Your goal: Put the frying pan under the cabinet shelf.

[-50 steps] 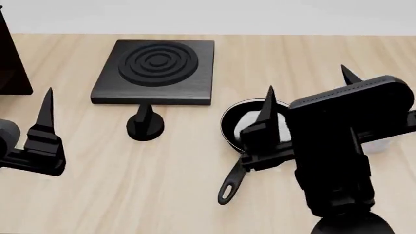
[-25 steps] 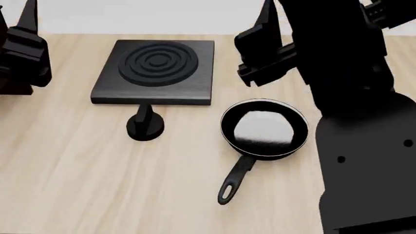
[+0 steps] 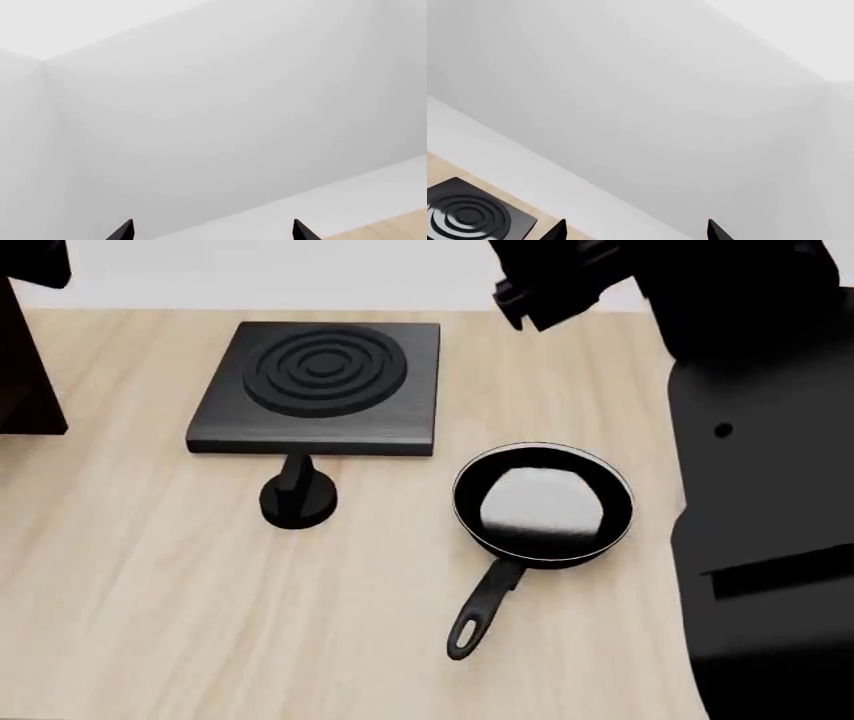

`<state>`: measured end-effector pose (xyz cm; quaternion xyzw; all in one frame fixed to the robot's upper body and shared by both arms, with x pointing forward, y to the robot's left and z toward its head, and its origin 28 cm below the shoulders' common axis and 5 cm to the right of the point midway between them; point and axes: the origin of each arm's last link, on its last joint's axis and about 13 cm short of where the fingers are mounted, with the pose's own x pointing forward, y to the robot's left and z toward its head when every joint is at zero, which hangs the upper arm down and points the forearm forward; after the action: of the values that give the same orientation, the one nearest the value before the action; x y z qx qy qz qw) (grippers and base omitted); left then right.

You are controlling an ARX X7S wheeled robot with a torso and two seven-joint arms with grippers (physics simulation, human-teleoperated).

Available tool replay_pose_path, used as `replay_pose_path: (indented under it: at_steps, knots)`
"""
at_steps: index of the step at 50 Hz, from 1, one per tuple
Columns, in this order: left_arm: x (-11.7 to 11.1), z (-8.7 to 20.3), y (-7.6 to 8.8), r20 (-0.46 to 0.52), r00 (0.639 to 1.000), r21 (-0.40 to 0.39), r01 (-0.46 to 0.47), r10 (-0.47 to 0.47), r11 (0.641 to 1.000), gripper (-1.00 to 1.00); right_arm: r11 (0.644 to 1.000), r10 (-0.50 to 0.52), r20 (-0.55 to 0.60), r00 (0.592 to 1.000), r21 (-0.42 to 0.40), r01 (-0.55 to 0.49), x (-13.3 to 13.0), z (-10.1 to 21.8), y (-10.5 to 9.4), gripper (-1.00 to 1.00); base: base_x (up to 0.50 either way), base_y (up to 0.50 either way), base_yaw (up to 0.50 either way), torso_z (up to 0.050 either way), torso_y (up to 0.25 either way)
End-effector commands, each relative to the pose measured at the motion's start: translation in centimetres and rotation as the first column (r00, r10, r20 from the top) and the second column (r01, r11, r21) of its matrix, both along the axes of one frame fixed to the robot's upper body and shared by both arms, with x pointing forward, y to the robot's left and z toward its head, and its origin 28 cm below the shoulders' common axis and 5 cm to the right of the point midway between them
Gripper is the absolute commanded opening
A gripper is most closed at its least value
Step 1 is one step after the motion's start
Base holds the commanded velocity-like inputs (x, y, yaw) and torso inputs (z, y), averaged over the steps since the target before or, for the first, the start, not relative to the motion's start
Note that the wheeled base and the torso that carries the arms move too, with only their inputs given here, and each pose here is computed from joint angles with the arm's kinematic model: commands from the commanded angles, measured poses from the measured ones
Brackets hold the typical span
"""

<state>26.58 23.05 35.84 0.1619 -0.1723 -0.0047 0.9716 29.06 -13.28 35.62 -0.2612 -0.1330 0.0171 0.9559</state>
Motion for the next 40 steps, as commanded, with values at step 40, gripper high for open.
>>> replay_pose_path:
  at_steps: [40]
  knots:
    - [-0.21, 0.98, 0.12, 0.001, 1.0, 0.015, -0.007, 0.007, 1.0, 1.0, 0.999, 0.017, 0.022, 1.0, -0.049, -0.016, -0.78, 1.11, 0.46, 1.0, 0.0, 0.47, 0.0, 0.0, 0.0]
